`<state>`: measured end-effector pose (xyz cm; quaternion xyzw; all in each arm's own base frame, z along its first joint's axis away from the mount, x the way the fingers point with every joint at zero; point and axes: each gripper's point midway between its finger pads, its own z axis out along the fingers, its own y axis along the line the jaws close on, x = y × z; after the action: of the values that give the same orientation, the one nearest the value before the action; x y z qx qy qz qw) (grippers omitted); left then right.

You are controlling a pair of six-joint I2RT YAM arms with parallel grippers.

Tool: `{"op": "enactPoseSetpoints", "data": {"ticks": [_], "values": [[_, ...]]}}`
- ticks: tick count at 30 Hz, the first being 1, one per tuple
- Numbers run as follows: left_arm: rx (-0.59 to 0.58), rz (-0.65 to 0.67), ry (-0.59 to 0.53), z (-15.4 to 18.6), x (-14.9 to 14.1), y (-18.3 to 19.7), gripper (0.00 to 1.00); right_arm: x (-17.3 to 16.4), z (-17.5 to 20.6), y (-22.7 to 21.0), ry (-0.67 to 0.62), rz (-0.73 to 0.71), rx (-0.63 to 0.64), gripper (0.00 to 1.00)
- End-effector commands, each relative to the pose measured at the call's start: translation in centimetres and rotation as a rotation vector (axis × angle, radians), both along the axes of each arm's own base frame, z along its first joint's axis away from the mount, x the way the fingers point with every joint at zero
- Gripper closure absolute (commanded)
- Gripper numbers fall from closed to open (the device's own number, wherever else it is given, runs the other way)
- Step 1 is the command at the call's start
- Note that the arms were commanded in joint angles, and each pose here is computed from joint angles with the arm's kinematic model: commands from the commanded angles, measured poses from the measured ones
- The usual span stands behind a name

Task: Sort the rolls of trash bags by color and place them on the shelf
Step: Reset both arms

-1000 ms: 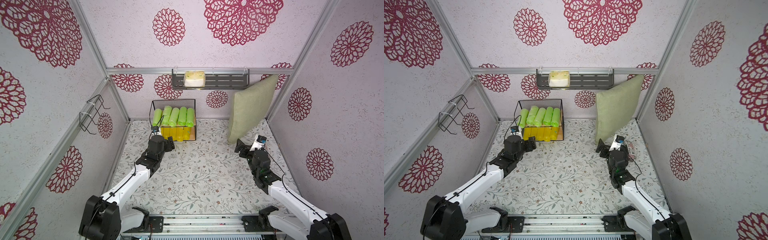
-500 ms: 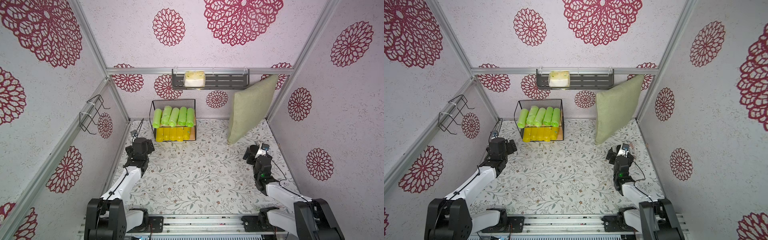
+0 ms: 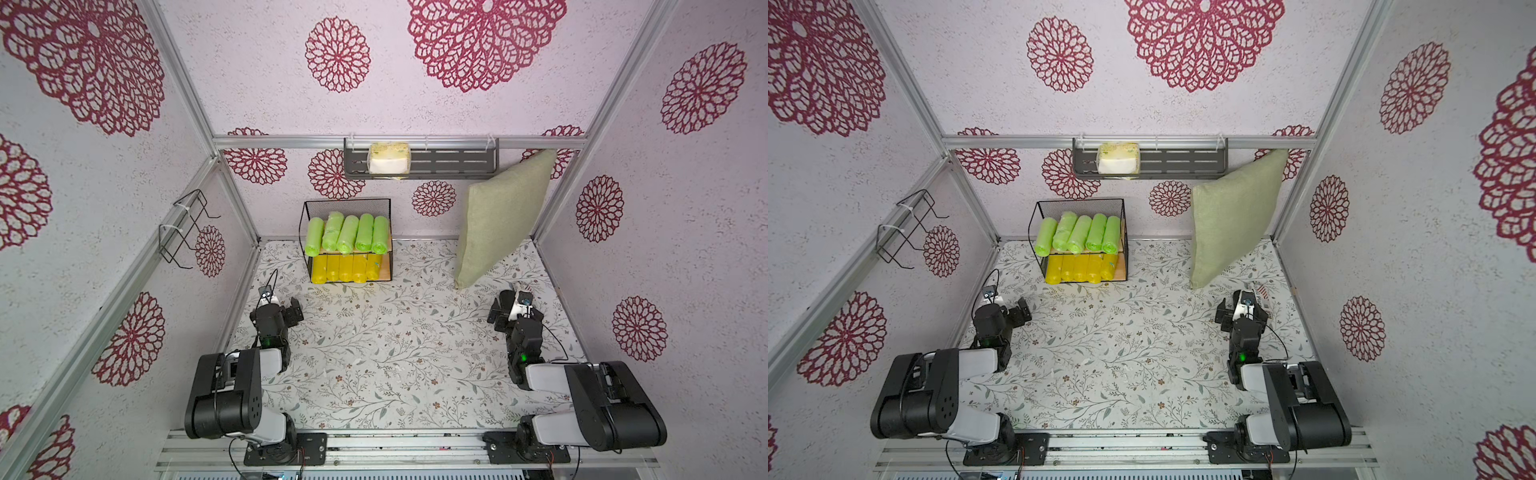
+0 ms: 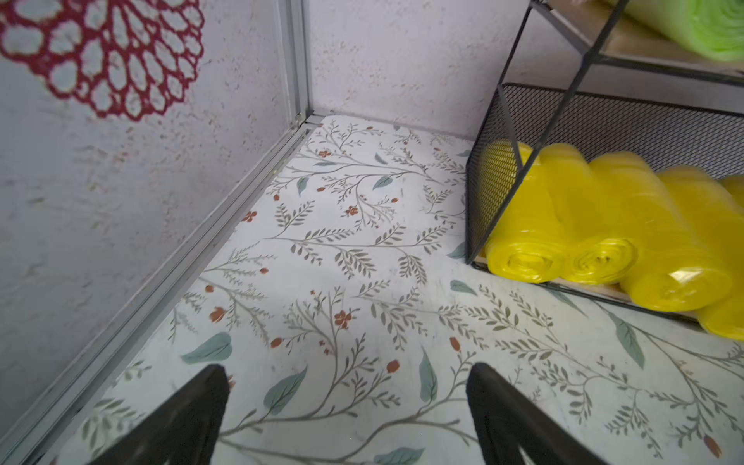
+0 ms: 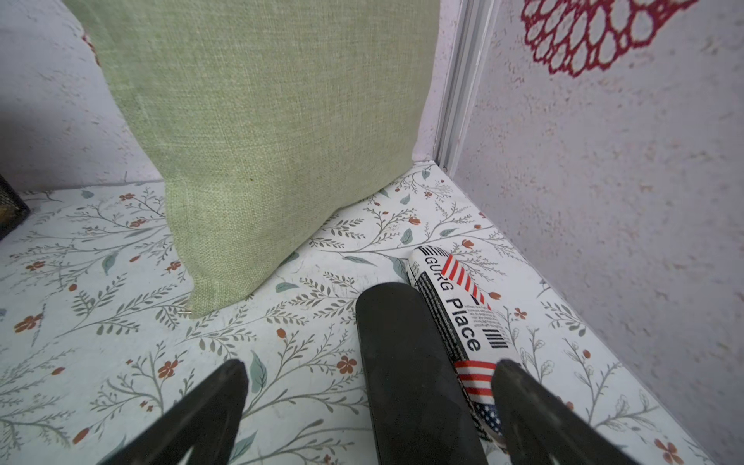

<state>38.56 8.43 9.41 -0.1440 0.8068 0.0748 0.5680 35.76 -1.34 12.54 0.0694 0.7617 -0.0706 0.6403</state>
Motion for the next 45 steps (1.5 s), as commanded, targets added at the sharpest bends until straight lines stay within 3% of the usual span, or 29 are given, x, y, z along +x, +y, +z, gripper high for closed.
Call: {"op": "enactPoseSetpoints", "data": {"ticks": [1, 17, 21, 45], "values": [[-0.004, -0.131, -0.091, 2.5, 1.5, -1.7, 0.03, 0.1, 2.2, 0.6, -0.127, 0.078, 0.0, 0.01], [0.005, -0.081, -0.091, 2.5, 1.9, -0.9, 0.03, 1.2, 0.7, 1.2, -0.089, 0.122, -0.008, 0.01], [0.012, -0.075, -0.09, 2.6, 2.0, -0.9, 0.03, 1.1, 0.9, 2.9, -0.096, 0.22, -0.035, 0.0], [0.021, -0.071, -0.088, 2.6, 2.0, -1.0, 0.03, 1.2, 0.8, 2.9, -0.09, 0.224, -0.034, 0.01]]}}
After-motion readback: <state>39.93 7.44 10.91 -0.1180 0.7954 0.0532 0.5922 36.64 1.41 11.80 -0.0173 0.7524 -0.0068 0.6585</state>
